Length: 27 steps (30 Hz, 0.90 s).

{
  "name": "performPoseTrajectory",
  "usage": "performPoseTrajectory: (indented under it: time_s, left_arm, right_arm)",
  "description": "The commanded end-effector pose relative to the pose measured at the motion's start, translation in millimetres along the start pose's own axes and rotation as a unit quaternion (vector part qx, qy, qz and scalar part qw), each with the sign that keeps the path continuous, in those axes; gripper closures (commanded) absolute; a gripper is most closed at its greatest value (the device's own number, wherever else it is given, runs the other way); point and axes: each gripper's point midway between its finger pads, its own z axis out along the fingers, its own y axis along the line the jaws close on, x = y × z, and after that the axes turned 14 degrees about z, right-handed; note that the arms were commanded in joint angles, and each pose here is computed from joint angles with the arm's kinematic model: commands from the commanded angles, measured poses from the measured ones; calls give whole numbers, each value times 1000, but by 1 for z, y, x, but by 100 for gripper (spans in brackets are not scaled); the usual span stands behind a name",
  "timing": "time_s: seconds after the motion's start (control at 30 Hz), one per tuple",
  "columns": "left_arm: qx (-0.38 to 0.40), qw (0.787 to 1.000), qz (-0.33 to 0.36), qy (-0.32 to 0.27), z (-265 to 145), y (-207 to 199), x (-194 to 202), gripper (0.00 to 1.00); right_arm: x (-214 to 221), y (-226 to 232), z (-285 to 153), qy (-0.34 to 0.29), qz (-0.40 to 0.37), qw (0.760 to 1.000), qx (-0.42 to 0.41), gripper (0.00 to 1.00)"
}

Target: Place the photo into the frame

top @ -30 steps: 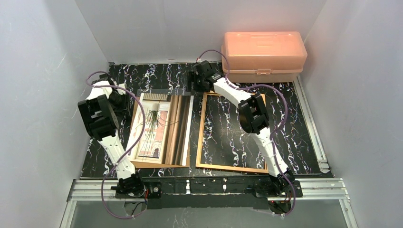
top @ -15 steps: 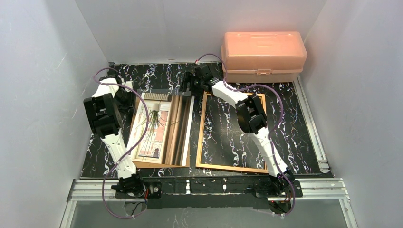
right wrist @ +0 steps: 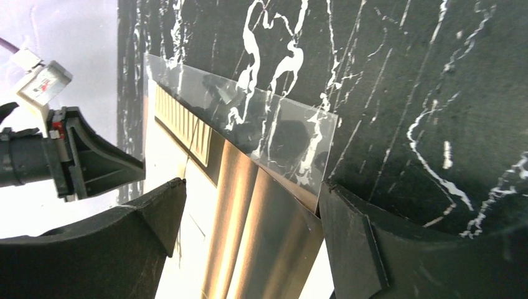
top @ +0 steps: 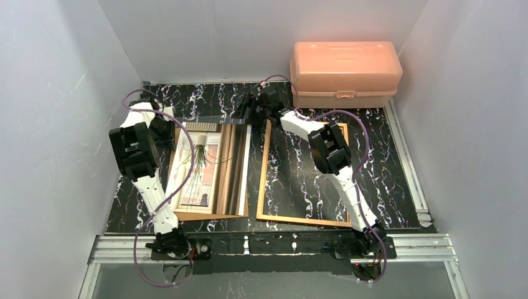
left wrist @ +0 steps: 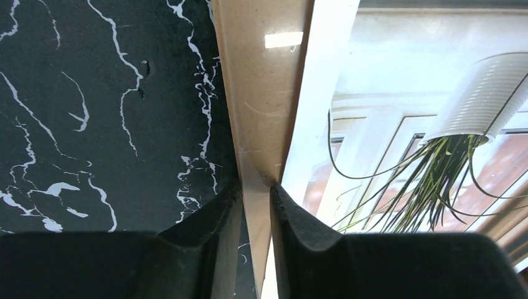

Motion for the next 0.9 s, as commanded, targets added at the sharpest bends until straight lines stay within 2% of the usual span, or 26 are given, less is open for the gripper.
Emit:
performPoseTrajectory:
  time_s: [0.0, 0.2, 0.53, 0.67, 0.77, 0.87]
  left_arm:
    - [14, 1000, 9, 13, 16, 1, 2, 81]
    - [16, 1000, 16, 22, 24, 2, 7, 87]
    - [15, 999, 28, 21, 23, 2, 8, 89]
    - [11, 999, 30, 23, 23, 4, 9, 90]
    - [10, 999, 32, 21, 21, 4, 9, 90]
    - [10, 999, 33, 19, 19, 4, 8, 90]
  right_arm:
    - [19, 46, -10, 38, 24, 996, -75, 15]
    - [19, 80, -27, 42, 45, 986, -155, 18]
    - [25, 118, -52, 63, 54, 965, -249, 23]
    - [31, 120, -54, 72, 55, 963, -255, 27]
    - [33, 115, -55, 68, 54, 966, -242, 34]
    - [30, 111, -55, 60, 45, 972, -225, 51]
